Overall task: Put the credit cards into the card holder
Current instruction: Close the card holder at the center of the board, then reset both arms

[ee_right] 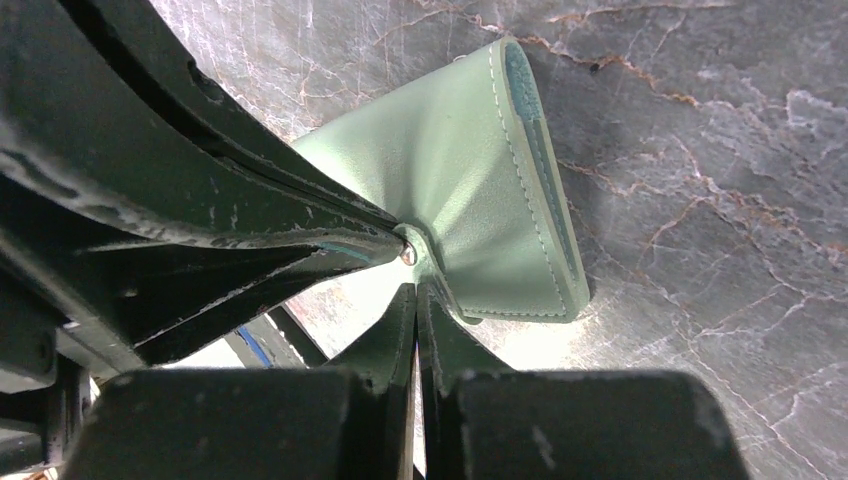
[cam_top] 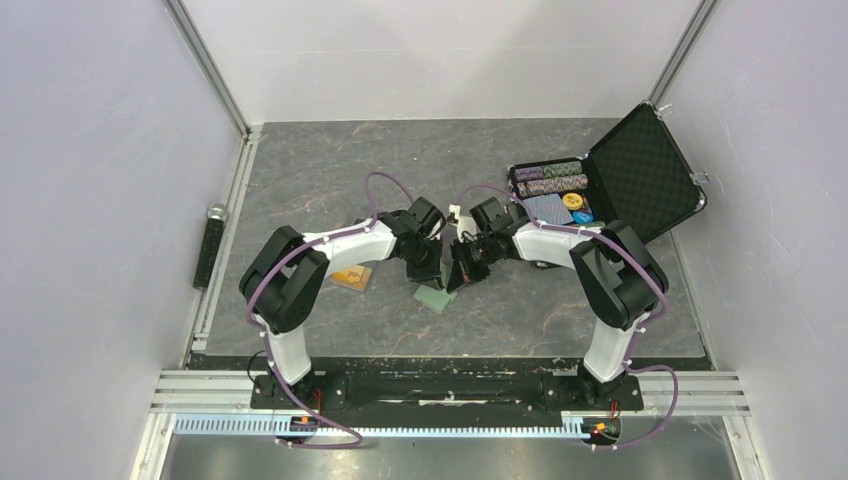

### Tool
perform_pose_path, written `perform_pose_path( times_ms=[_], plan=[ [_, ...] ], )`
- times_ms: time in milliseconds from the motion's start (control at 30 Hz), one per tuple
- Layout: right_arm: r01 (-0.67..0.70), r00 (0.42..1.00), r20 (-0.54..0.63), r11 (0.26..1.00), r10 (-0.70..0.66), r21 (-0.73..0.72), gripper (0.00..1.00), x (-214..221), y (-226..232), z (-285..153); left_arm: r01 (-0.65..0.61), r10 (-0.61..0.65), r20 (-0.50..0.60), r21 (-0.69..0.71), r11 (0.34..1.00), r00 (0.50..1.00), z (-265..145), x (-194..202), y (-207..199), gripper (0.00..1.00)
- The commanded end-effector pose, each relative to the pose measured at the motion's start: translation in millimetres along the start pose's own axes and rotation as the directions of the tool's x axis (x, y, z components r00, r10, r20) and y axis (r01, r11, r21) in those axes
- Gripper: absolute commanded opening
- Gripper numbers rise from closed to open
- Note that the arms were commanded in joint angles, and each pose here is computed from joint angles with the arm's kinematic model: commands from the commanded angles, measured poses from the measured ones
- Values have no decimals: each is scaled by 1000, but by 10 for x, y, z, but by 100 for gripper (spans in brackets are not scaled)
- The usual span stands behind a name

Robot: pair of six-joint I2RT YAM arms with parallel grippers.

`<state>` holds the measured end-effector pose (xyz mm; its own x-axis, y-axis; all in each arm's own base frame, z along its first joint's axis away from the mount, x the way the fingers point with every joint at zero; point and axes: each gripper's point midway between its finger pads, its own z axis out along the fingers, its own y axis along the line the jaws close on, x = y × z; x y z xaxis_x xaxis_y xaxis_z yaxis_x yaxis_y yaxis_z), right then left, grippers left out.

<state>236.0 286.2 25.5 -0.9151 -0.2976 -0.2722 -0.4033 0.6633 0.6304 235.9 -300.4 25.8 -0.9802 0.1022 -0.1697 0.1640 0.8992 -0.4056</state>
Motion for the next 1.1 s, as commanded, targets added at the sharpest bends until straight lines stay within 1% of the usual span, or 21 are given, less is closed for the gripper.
perform_pose_path(
  times_ms=[0, 33, 67, 133, 167, 267, 333, 433, 500, 667, 767, 800, 833, 933, 1000, 1067],
  plan=[
    [12, 997, -71, 988, -1, 151, 0, 212, -315, 73, 25, -41, -79, -196, 980, 996, 301, 275, 517, 2],
    [14, 997, -74, 988, -3, 152, 0, 222, -318, 74, 24, -39, -74, -192, 981, 997, 291, 260, 502, 2],
    [14, 997, -75, 989, -2, 150, 0, 222, -312, 74, 21, -34, -68, -186, 982, 997, 279, 238, 483, 5],
    [22, 998, -64, 990, -13, 137, 0, 179, -269, 53, 20, -27, -44, -159, 987, 999, 236, 177, 405, 26],
    [29, 998, -52, 992, -22, 124, 0, 133, -223, 35, 16, -20, -26, -127, 992, 999, 194, 135, 328, 34],
    [55, 998, 5, 994, -56, 95, 2, -54, -67, -68, 7, -4, 59, -49, 999, 998, -10, -50, 106, 50],
    [70, 996, 54, 995, -74, 68, 6, -195, 68, -157, -19, 17, 122, 16, 1000, 992, -189, -172, -71, 56],
    [82, 989, 121, 996, -85, 29, 15, -386, 240, -296, -59, 32, 216, 120, 991, 976, -463, -331, -343, 63],
    [82, 985, 154, 997, -83, 12, 23, -475, 314, -375, -75, 26, 254, 184, 980, 967, -591, -383, -483, 67],
    [78, 975, 211, 997, -75, -9, 31, -591, 381, -548, -81, -25, 313, 323, 943, 949, -821, -439, -692, 72],
    [69, 964, 258, 998, -67, -2, 43, -648, 367, -690, -61, -90, 341, 407, 911, 936, -948, -465, -718, 76],
    [62, 958, 280, 998, -60, -2, 46, -666, 358, -748, -56, -120, 361, 442, 895, 925, -1015, -503, -725, 79],
    [57, 952, 303, 998, -54, -1, 50, -677, 344, -802, -41, -151, 372, 459, 887, 916, -1055, -511, -686, 84],
    [39, 922, 385, 999, -42, 15, 61, -752, 304, -1030, -32, -251, 447, 535, 844, 859, -1318, -616, -642, 90],
    [23, 903, 428, 999, -35, 33, 71, -776, 251, -1165, -16, -312, 476, 566, 824, 822, -1449, -653, -540, 94],
    [12, 883, 469, 999, -35, 51, 79, -797, 215, -1299, -13, -368, 508, 599, 800, 778, -1606, -700, -444, 100]
  ],
)
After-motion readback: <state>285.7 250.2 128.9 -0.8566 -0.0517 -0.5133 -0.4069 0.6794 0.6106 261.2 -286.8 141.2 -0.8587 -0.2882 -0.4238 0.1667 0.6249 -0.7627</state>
